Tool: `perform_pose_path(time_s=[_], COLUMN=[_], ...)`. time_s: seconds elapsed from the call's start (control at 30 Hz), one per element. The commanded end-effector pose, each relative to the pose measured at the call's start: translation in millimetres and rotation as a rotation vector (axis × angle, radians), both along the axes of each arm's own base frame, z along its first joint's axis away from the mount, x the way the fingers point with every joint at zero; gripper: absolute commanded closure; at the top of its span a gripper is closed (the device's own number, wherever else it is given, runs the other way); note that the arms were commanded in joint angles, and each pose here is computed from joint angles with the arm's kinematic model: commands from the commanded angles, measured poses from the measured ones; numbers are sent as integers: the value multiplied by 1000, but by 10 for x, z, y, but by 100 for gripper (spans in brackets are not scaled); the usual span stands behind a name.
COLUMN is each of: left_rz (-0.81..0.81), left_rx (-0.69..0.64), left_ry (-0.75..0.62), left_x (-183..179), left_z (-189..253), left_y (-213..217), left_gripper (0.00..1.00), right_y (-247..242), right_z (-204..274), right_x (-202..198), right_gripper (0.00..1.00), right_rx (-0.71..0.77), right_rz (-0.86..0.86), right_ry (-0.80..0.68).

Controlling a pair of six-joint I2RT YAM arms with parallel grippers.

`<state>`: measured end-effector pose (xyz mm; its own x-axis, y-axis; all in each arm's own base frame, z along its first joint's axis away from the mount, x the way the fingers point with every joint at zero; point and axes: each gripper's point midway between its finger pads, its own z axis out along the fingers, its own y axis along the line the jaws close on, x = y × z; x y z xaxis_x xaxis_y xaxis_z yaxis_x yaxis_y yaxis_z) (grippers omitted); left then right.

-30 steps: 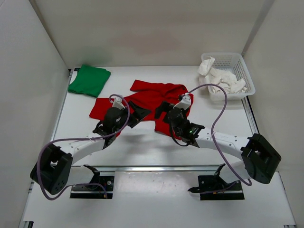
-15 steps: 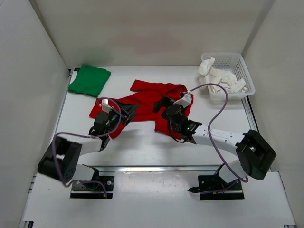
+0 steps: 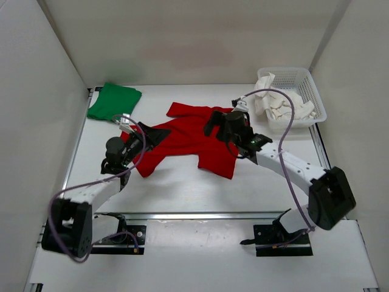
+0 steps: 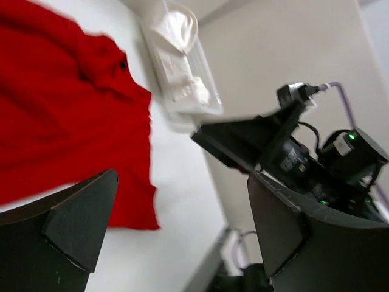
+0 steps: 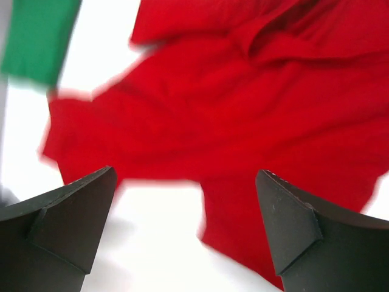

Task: Fold and stack the t-shirts
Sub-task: Flatten out the tshirt

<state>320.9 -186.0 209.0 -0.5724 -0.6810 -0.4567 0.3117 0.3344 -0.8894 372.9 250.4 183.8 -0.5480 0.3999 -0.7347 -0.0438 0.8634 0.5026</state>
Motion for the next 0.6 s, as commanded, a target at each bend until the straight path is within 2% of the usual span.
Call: perform_pose_path(time_s=[0.0, 0.03, 0.1, 0.13, 0.17, 0.2, 0.23, 0.27, 0.3, 0.33, 0.37, 0.43, 0.5, 0.57], left_rz=[128, 153, 198, 258, 287, 337, 400, 417, 489, 535, 532, 558, 615, 691], left_rx=[281, 312, 370, 388, 382, 374, 398, 428, 500, 562, 585, 570, 605, 669], left_ry=[-44, 7, 54, 101, 140, 185, 301, 385, 437, 506, 505, 533, 570, 588], left_x=[48, 70, 127, 151, 142, 171, 133, 96, 128, 74, 76, 33, -11, -66], left_z=[-84, -171, -260, -357, -427, -501, -741, -910, -1002, -1106, -1156, -1221, -1243, -1264], left_y=[287, 395, 576, 750, 861, 1047, 1278, 1379, 1602, 1733, 1791, 1885, 2074, 2274], left_gripper=[1, 1, 1, 1, 9, 45, 66, 69, 73, 78, 79, 71, 63, 55], right_y=[-59, -69, -252, -244, -422, -298, -439, -500, -568, -623, -587, -439, -365, -241], right_z=[130, 59, 132, 95, 190, 237, 139, 98, 52, -69, -74, -153, -239, -183], right_x=[-316, -378, -483, -521, -461, -681, -746, -800, -772, -729, -767, -908, -1033, -1185], right_gripper=[1, 0, 1, 1, 1, 1, 0, 0, 0, 1, 1, 1, 1, 1], right_rx=[-140, -191, -212, -107, 7, 153, 259, 267, 174, 33, -137, -278, -286, -145], right_rz=[249, 286, 181, 214, 202, 368, 381, 382, 353, 246, 195, 232, 278, 406], right_ry=[-108, -139, -178, -176, -189, -240, -221, -218, -228, -166, -163, -160, -132, -183])
